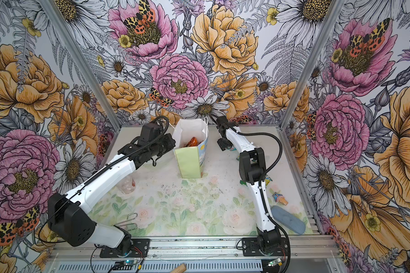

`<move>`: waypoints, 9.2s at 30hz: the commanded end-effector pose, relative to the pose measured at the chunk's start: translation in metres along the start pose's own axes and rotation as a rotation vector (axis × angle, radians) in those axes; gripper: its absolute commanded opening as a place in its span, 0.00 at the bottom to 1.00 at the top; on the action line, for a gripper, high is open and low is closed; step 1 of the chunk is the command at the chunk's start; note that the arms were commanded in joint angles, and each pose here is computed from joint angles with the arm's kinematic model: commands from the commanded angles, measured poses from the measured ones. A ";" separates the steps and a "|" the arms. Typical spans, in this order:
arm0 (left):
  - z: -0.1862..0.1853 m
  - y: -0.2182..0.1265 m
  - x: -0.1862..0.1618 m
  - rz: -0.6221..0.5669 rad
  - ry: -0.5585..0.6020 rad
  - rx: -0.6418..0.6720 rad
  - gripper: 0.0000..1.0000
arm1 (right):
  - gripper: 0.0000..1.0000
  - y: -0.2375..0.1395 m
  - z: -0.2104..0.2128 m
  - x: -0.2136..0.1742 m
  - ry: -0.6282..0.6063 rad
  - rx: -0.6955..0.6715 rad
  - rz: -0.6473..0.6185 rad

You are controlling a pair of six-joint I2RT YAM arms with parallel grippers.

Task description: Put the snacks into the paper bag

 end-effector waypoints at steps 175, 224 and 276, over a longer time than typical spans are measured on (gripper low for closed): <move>0.000 -0.002 0.003 0.001 -0.020 -0.036 0.00 | 0.39 -0.335 0.093 0.044 0.505 0.662 -0.683; 0.001 0.009 0.006 0.030 -0.009 -0.040 0.00 | 0.88 -0.187 0.041 -0.285 1.153 0.321 -0.069; 0.007 0.006 0.004 0.027 -0.021 -0.030 0.00 | 0.92 -0.101 -0.004 -0.306 1.360 0.409 -0.053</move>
Point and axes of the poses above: each gripper's point midway between its finger pads, its own y axis out along the fingers, its own z axis along the line the jaws close on, x = y × z, the point moved 5 cm from there along -y, back along the fingers, and after that the axes turned 9 degrees about -y, right-handed, at the moved point
